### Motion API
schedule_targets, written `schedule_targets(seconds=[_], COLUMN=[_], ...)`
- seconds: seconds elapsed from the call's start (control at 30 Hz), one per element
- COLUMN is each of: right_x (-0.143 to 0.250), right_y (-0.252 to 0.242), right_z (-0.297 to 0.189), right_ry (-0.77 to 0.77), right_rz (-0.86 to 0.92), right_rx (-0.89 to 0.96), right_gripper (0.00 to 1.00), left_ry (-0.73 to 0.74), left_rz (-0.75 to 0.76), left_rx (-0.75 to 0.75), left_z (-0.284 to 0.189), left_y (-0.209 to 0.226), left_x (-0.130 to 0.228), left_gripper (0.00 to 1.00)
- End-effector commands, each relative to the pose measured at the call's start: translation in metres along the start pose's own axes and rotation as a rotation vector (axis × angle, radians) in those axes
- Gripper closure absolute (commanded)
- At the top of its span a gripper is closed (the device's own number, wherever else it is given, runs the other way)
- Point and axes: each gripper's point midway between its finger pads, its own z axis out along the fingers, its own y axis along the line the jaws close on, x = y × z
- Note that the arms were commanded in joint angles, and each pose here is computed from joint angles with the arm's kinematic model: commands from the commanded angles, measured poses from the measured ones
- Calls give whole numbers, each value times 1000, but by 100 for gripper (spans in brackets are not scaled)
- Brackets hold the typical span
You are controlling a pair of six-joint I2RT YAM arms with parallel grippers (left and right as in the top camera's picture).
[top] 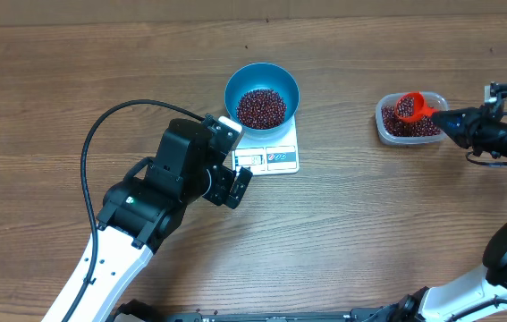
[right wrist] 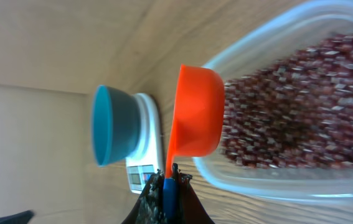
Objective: Scoop item into bowl and weigh 150g on scale
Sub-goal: 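Carry the filled red scoop left over the teal bowl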
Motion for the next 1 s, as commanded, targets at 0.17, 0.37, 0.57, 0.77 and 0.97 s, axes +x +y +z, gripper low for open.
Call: schedule_targets(seconds=[0.17, 0.37, 0.57, 0.77, 0.97], right_x=[3, 13, 30, 49, 52], right_y=[38, 53, 76, 107, 131], right_z=[2, 21, 51, 85, 113], right_ry=[7, 66, 149, 241, 271], right_rz=[5, -21, -80, -96, -92], right_rx=[-221, -241, -270, -306, -314], right_gripper=[96, 96, 96, 96, 96], left_ry=[-20, -20, -20, -20, -20], left_rz=[-6, -6, -6, -6, -6], left_rx=[17, 17, 17, 17, 17], left_z=[-3, -3, -3, -3, -3], left_y=[-3, -3, -3, -3, -3], left_x=[-9, -9, -9, -9, -9], left_gripper=[0, 1, 1, 0, 0])
